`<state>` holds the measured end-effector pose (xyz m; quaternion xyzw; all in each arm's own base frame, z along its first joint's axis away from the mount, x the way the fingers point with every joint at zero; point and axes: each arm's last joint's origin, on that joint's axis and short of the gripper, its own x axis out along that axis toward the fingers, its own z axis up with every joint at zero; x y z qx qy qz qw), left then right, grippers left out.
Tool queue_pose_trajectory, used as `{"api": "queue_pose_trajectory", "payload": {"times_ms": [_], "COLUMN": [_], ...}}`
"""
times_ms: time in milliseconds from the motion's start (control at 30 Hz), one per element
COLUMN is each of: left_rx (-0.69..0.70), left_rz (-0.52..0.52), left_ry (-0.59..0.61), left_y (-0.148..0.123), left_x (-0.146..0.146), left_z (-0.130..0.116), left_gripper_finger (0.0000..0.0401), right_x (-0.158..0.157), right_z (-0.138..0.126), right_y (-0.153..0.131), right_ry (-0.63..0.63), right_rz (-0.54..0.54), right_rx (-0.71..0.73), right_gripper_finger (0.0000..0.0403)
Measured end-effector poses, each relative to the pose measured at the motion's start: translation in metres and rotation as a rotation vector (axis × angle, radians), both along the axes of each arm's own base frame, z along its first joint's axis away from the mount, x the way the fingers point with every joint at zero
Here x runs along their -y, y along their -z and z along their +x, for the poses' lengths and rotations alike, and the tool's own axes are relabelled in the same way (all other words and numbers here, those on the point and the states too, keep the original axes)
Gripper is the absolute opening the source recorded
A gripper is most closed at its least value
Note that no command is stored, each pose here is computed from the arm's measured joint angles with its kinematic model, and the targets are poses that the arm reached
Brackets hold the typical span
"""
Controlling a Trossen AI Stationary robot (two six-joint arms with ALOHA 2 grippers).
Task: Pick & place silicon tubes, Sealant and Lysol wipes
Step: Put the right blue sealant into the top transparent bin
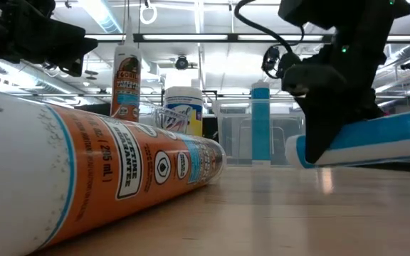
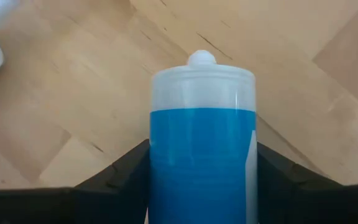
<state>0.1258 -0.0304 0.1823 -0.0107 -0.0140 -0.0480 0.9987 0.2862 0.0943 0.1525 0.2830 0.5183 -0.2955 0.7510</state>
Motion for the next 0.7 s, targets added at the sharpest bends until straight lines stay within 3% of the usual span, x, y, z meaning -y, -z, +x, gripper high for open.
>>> {"api": "queue_pose_trajectory", "payload": {"times_ms": [233,500,700], "left_rx": [0.001,0.001,0.001], "left_rz": [0.0,0.0,0.0], "left_ry": [-0.001,-0.001,-0.001], "left_y": [-0.0001,-0.0001,-0.0001], "left_x": [-0.0001,0.0,0.0], "left_z": [0.0,0.0,0.0], "left_gripper_finger": [0.0142,0.0142,0.0142], "right_x": [-0.0004,-0.0017,-0.0008], "right_z": [0.002,0.0053,0.0075], "right_y": [0.0043,0.0087,0.0102], "right_ry": [-0.002,-0.002,-0.01], "right_rz": [0.006,0.061,0.112], "right_rx": [-0.006,-0.01,-0.017], "right_gripper_finger": [0.0215,0.0255,0.0252]}}
